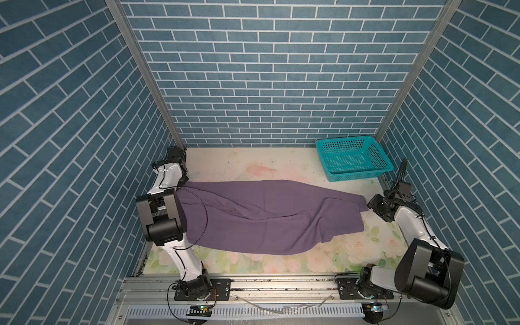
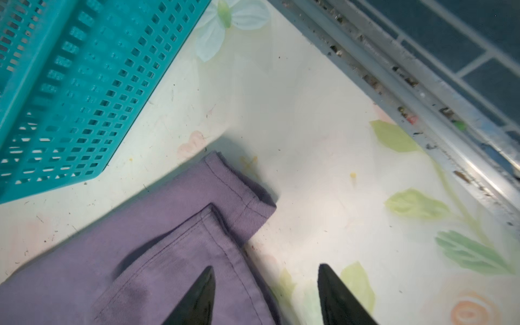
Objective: Fold and stack the trousers
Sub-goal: Flatten out the trousers at the center of the table.
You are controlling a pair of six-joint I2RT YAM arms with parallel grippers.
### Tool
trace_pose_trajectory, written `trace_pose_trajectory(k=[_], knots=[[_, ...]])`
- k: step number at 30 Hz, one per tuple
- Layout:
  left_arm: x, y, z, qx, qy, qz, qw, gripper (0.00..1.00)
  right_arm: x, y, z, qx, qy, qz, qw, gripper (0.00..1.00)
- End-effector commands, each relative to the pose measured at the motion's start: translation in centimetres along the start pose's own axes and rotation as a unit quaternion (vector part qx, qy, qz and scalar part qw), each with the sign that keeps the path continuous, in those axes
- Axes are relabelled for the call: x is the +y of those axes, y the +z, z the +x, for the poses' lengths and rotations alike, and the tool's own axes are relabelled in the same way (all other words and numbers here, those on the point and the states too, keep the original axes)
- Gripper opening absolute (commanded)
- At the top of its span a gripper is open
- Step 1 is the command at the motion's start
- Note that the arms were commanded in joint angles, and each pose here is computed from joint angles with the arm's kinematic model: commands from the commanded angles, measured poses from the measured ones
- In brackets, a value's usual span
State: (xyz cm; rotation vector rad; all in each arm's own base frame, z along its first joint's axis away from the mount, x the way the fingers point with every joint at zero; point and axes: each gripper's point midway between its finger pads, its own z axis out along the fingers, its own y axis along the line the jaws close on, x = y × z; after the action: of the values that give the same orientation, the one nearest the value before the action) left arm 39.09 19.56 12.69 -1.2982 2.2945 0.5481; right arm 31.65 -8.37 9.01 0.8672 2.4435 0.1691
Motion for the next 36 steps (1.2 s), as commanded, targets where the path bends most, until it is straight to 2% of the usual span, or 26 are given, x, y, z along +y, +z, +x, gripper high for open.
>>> trace_pose_trajectory(k=[1,3,8,11,14,17,21,22,24,25,26,29,32,36], knots=[[0.4,-0.8,0.5,-0.003,0.023,-0.018,1.0,0.68,2.2,1.0,-1.8,0.001,-0.006,-0.034,0.999,0.65],[-0.8,-1.7,1.1,-0.007,0.041,-0.007,0.999,0.73,2.6,2.2,-1.6,0.015,-0.005,-0.042,0.999,0.69],[-4.1,-5.1,2.1,-0.031,0.087,0.024,0.995,0.75,2.7,4.5,-2.0,0.026,0.005,-0.042,0.999,0.73],[-7.2,-7.5,3.3,-0.044,0.122,0.064,0.99,0.76,2.8,5.8,-2.5,0.029,0.009,-0.04,0.999,0.72],[-11.0,-9.0,5.8,-0.029,0.15,0.133,0.979,0.76,3.2,7.2,-2.5,0.044,0.017,-0.05,0.998,0.69],[-14.3,-9.9,9.3,-0.001,0.183,0.188,0.965,0.75,3.3,8.3,-2.0,0.058,0.029,-0.056,0.996,0.61],[-16.3,-9.8,13.8,0.04,0.22,0.213,0.951,0.75,3.4,9.0,-1.3,0.071,0.036,-0.063,0.995,0.41],[-16.5,-9.6,14.8,0.051,0.226,0.216,0.948,0.74,3.4,9.1,-1.1,0.072,0.036,-0.064,0.995,0.33],[-16.6,-9.1,16.8,0.071,0.236,0.222,0.943,0.74,3.5,9.0,-1.1,0.074,0.036,-0.066,0.994,0.11],[-16.5,-8.9,17.6,0.079,0.239,0.22,0.942,0.73,3.6,9.0,-1.2,0.075,0.036,-0.067,0.994,0.04],[-16.5,-8.7,18.5,0.087,0.242,0.222,0.941,0.73,3.6,8.8,-1.3,0.075,0.036,-0.067,0.994,0.0],[-16.1,-8.1,21.1,0.116,0.249,0.225,0.935,0.71,4.1,7.9,-2.4,0.059,0.037,-0.069,0.995,0.0],[-15.4,-7.7,23.4,0.133,0.263,0.224,0.929,0.7,5.3,5.9,-5.2,0.029,0.031,-0.078,0.996,0.0],[-14.2,-7.1,25.3,0.151,0.276,0.214,0.925,0.69,9.2,1.2,-10.5,-0.03,0.015,-0.117,0.993,0.0]])
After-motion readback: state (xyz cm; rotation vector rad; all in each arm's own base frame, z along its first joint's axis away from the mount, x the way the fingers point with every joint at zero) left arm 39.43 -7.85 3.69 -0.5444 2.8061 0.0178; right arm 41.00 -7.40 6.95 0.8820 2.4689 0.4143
